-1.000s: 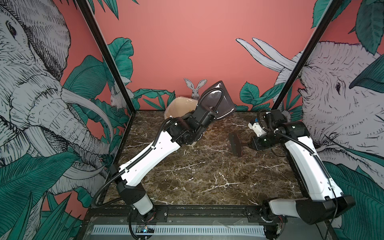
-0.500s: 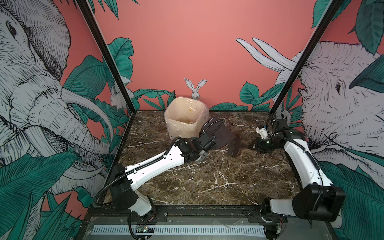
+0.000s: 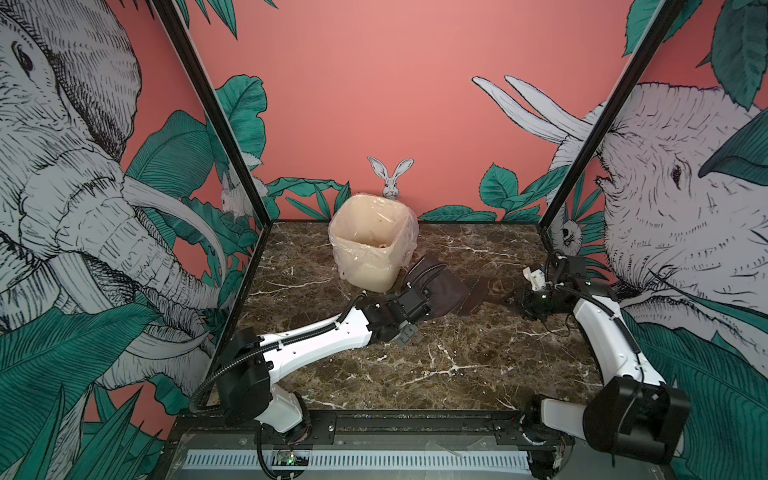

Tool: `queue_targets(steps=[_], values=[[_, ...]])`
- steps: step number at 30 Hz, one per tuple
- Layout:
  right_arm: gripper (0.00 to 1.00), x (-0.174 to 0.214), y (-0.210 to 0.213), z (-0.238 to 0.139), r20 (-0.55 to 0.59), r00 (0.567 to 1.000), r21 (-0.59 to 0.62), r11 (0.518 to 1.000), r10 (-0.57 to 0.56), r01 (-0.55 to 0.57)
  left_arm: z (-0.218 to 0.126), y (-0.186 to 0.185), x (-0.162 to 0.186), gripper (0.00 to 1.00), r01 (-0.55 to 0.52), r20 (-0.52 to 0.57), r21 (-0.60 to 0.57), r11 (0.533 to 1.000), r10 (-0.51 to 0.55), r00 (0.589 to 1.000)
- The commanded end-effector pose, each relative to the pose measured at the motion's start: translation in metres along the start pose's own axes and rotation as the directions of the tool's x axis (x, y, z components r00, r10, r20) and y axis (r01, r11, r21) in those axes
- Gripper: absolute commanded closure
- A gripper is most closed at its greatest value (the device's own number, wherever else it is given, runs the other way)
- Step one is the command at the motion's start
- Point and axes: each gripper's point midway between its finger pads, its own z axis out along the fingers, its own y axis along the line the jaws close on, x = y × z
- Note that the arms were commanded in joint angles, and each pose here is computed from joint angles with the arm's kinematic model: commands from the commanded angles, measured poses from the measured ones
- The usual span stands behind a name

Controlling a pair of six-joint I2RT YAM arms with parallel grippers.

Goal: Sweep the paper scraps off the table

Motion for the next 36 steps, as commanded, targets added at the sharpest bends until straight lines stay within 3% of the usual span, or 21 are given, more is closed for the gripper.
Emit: queue_targets(steps=[1,12,30,31,34,36], values=[[0.60,0.004,-0.011,0.003,0.006,1.000,0.022,0.999,0.030,-0.030,-0.005,-0.003,-0.006,1.00,0.047,0.046,0.021,0.999,-0.048,0.998],[0.60,0.019,-0.042,0.018,-0.028,0.994,0.081,0.991,0.110,-0.107,0.009,-0.011,0.009,1.00,0.066,0.010,0.040,0.997,-0.067,0.998],[0.57,0.027,-0.030,-0.005,-0.015,0.998,0.176,0.982,-0.061,0.063,0.071,-0.028,0.053,1.00,0.176,-0.123,-0.003,0.984,-0.175,0.977],[0.58,0.028,-0.028,-0.006,-0.017,0.997,0.176,0.982,-0.069,0.071,0.073,-0.030,0.055,0.97,0.180,-0.132,-0.001,0.984,-0.178,0.975],[0.57,0.029,-0.026,-0.007,-0.024,0.996,0.182,0.979,-0.090,0.093,0.075,-0.032,0.059,0.63,0.191,-0.146,0.008,0.982,-0.188,0.971],[0.57,0.029,-0.025,-0.008,-0.025,0.994,0.191,0.976,-0.103,0.106,0.072,-0.031,0.060,0.49,0.199,-0.146,0.005,0.980,-0.197,0.970]])
